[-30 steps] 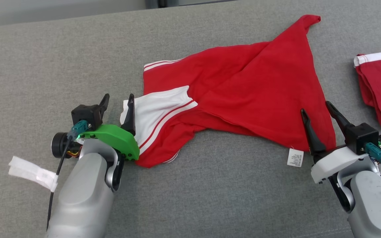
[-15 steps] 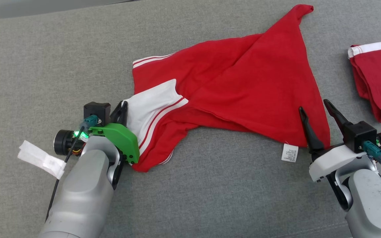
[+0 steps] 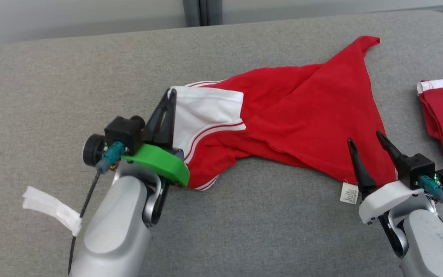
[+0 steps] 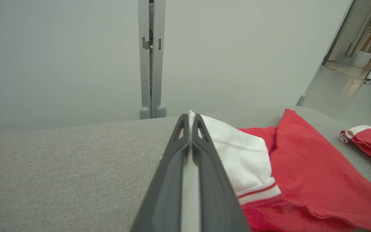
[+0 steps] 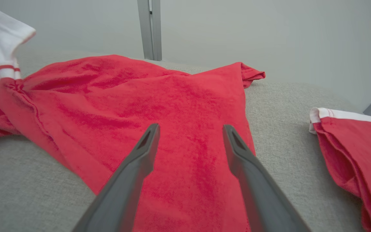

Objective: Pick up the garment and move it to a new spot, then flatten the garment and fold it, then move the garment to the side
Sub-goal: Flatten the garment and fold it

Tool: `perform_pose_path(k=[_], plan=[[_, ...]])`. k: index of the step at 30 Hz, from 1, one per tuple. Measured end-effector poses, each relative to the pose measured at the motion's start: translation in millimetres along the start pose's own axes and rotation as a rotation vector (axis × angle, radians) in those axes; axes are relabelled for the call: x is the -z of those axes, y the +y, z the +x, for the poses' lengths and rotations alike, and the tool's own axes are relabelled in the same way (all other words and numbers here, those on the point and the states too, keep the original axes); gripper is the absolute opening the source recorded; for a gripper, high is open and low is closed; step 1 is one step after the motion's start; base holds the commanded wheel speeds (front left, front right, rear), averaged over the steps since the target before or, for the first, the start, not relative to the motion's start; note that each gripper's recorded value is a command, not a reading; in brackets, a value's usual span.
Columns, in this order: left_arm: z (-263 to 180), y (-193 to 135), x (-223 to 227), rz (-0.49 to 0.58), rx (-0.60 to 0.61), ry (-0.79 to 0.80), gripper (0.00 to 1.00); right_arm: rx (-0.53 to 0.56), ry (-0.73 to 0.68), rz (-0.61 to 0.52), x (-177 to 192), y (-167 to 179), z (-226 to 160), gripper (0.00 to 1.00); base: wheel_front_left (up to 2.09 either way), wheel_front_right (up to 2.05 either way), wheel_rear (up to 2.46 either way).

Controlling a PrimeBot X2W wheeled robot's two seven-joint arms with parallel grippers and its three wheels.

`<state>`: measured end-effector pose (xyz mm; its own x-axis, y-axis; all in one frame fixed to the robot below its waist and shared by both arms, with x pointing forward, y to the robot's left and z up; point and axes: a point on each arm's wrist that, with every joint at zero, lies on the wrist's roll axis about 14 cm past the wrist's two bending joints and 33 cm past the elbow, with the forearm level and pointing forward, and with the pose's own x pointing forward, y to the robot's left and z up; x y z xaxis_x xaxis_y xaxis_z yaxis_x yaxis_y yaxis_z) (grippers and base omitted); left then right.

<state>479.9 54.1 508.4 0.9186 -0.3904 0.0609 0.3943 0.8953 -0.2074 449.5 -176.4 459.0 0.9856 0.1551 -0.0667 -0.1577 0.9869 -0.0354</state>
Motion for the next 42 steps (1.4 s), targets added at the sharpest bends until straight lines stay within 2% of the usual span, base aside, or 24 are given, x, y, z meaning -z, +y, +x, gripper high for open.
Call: perform_pose_path(k=[7,15,16,17,18,23,30,35,42], plan=[[-45,-39,3,-0.033,0.077,0.005,0.0,-0.01,-0.018,0.012,-9,10,-12,1.0,0.0,0.0,0.0],[-118,-94,57,-0.115,0.191,0.175,0.0,-0.022,-0.038,0.022,-18,20,-25,1.0,0.0,0.0,0.0],[-128,-94,66,-0.123,0.193,0.207,0.16,-0.028,-0.04,0.022,-19,22,-24,1.0,0.0,0.0,0.0],[-135,-91,72,-0.131,0.185,0.229,0.36,-0.032,-0.044,0.023,-21,24,-24,1.0,0.0,0.0,0.0],[-141,-87,77,-0.132,0.177,0.248,1.0,-0.038,-0.049,0.023,-22,26,-22,1.0,0.0,0.0,0.0],[-142,-67,70,-0.152,0.118,0.229,1.0,-0.065,-0.055,0.025,-25,38,-18,1.0,0.0,0.0,0.0],[-122,-43,43,-0.122,0.074,0.144,1.0,-0.084,-0.052,0.027,-23,45,-12,1.0,0.0,0.0,0.0],[-96,-13,25,-0.063,0.0,0.094,1.0,-0.089,-0.055,0.02,-24,44,-7,1.0,0.0,0.0,0.0],[-55,1,31,-0.022,-0.007,0.138,1.0,-0.081,-0.043,0.01,-20,36,-1,1.0,0.0,0.0,0.0]])
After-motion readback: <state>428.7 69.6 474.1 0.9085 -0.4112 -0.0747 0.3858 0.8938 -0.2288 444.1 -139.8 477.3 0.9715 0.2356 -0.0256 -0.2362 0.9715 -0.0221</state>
